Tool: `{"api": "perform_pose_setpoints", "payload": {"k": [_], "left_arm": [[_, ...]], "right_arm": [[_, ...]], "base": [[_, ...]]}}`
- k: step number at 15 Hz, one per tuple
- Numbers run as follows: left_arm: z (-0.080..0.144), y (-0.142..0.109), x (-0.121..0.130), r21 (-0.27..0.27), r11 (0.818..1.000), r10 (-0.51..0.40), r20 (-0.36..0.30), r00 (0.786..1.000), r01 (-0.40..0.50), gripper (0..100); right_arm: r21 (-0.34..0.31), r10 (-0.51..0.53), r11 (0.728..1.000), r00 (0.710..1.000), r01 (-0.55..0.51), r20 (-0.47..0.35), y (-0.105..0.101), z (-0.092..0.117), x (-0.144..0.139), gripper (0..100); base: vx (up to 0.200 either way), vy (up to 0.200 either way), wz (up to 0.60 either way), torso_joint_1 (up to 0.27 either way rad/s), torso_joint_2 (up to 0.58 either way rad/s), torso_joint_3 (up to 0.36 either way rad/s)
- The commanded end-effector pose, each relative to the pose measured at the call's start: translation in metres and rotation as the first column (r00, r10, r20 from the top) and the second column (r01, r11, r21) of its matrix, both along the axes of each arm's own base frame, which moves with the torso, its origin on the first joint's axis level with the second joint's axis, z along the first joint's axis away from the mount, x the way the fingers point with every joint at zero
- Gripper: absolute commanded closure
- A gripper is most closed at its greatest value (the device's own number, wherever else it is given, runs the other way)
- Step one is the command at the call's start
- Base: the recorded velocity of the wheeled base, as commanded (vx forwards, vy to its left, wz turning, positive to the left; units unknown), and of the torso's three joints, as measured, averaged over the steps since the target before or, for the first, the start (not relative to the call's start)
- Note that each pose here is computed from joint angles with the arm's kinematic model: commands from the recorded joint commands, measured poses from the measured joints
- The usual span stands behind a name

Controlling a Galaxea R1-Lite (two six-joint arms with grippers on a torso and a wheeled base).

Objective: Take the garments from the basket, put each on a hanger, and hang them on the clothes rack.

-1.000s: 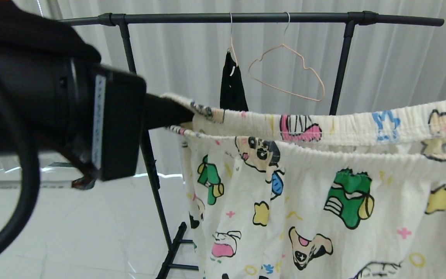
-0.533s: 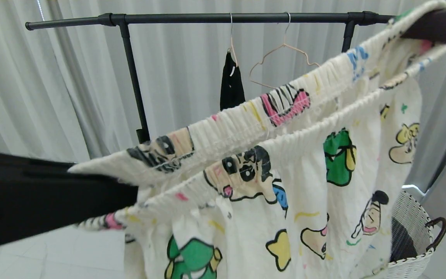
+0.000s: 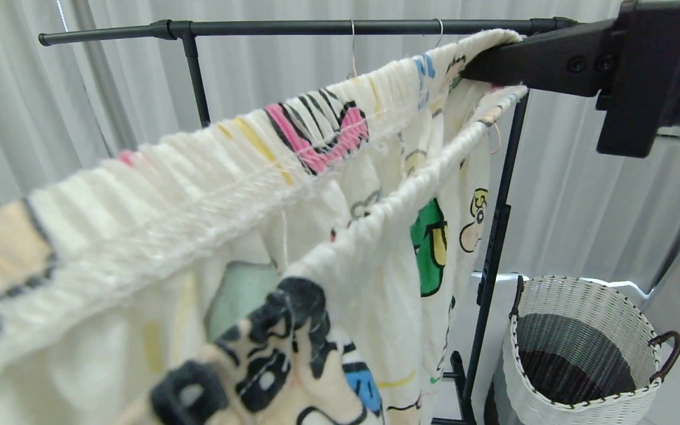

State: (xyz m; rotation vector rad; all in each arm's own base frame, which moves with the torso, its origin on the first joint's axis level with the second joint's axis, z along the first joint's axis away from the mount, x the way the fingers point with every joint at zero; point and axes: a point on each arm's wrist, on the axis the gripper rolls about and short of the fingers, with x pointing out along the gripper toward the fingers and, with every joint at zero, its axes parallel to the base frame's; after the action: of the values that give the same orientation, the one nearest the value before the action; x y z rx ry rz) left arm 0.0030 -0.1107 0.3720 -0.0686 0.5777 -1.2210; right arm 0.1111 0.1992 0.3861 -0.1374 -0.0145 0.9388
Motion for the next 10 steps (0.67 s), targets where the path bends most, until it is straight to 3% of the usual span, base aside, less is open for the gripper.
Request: {"api": "perform_pose_setpoints", "payload": {"k": [1,4,6,8,9,10], "left_arm": [[0.001,0.003,-0.001,-0.009,1.0,-0.007,0.0,1.0,0.007,100],[-0.001,0.002,0.003,0.009,1.0,0.024,0.025,0.999,-0.024,100],[-0.003,-0.002,0.026,0.06,0.981,0.175,0.119,0.977,-0.183,100],[-0.007,-0.003,0.056,0.139,0.928,0.305,0.256,0.917,-0.347,100],[-0.008,-0.001,0.077,0.191,0.882,0.345,0.364,0.865,-0.432,100],[-0.007,-0.005,0.091,0.199,0.859,0.361,0.417,0.834,-0.472,100]], "right_arm": [[-0.008,-0.002,1.0,1.0,0.002,-0.004,0.003,-0.002,0.001,100],[0.0,-0.032,0.999,0.999,0.032,0.001,-0.01,0.002,0.001,100],[-0.027,-0.124,0.992,0.992,0.124,-0.014,-0.039,0.006,0.005,100],[-0.053,-0.161,0.986,0.987,0.16,-0.027,-0.063,0.012,-0.004,100],[-0.076,-0.161,0.985,0.986,0.157,-0.042,-0.076,0.014,-0.013,100],[-0.096,-0.152,0.984,0.987,0.147,-0.053,-0.082,0.012,-0.019,100]], "base": [[0.0,0.0,0.0,0.0,0.0,0.0],[0.0,0.0,0.0,0.0,0.0,0.0],[0.0,0.0,0.0,0.0,0.0,0.0],[0.0,0.0,0.0,0.0,0.0,0.0],[0.0,0.0,0.0,0.0,0.0,0.0],[0.0,0.0,0.0,0.0,0.0,0.0]]}}
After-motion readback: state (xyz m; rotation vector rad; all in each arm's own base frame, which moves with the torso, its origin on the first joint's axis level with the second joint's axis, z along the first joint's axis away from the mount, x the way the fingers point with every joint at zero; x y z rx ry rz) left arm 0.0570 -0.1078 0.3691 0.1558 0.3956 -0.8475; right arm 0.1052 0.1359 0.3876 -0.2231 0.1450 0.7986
